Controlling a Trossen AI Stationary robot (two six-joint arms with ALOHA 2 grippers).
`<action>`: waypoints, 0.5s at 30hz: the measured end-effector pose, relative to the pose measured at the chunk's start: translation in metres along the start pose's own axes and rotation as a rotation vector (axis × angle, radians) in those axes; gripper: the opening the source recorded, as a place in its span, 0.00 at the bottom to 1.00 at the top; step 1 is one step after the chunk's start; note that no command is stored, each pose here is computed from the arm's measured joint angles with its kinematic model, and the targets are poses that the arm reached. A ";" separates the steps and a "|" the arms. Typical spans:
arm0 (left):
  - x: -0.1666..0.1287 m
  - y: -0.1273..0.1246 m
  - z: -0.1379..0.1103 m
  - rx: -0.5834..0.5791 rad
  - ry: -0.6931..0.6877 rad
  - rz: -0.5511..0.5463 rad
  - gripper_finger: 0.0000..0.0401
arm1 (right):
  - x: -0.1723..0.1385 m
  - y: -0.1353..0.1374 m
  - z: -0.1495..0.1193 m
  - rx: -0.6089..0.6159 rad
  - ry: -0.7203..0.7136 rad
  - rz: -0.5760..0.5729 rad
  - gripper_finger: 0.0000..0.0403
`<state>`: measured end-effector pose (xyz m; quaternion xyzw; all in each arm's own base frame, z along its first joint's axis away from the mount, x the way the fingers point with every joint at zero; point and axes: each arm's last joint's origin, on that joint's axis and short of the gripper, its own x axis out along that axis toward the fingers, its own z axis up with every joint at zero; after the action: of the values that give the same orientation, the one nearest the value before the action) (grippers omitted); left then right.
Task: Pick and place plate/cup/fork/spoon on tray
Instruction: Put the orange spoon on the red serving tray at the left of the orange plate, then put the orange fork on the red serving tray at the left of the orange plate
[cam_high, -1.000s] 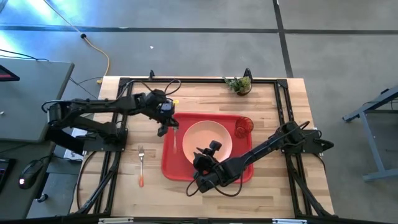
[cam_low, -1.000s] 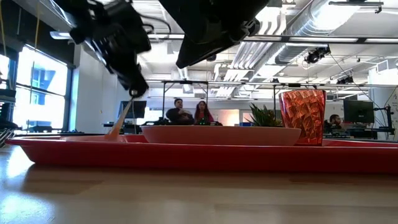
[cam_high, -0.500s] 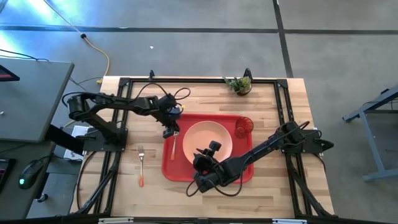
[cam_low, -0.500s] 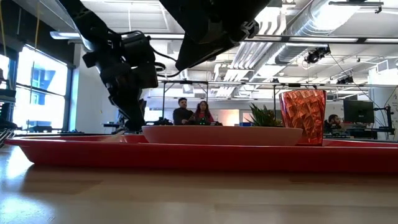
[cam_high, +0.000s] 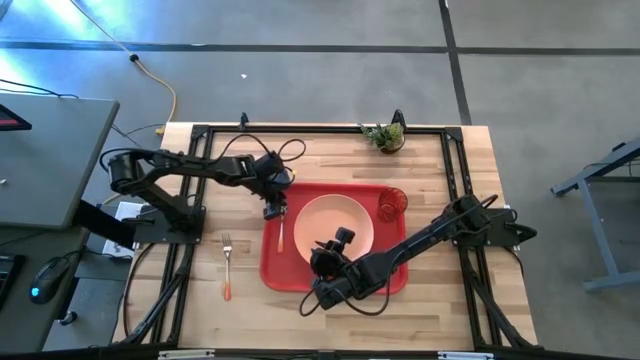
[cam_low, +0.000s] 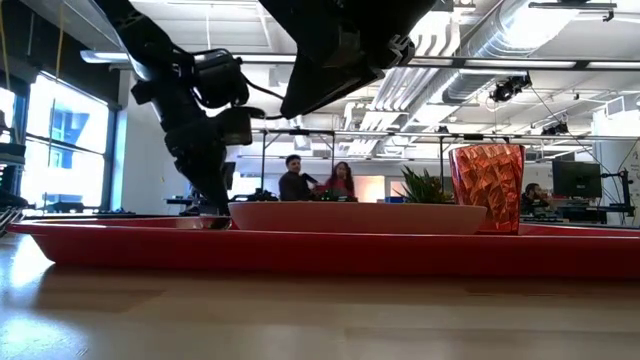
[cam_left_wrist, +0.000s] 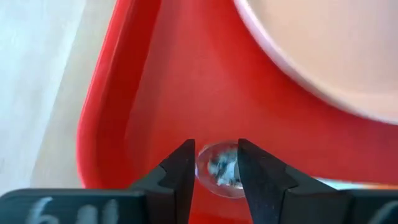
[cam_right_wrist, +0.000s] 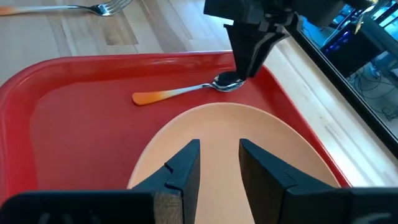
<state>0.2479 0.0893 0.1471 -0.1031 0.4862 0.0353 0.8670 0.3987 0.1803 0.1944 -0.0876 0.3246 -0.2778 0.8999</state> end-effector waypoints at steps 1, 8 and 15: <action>-0.002 0.000 -0.001 -0.004 0.014 0.009 0.28 | 0.000 0.000 0.000 0.000 0.000 0.000 0.26; -0.041 -0.017 -0.022 -0.130 0.145 0.114 0.29 | 0.000 0.001 -0.001 -0.002 0.021 0.032 0.26; -0.076 -0.048 -0.050 -0.207 0.131 0.307 0.29 | -0.001 0.003 -0.004 0.063 0.090 0.113 0.26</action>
<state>0.1734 0.0351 0.1933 -0.1183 0.5453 0.2100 0.8029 0.3968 0.1833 0.1907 -0.0285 0.3601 -0.2405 0.9009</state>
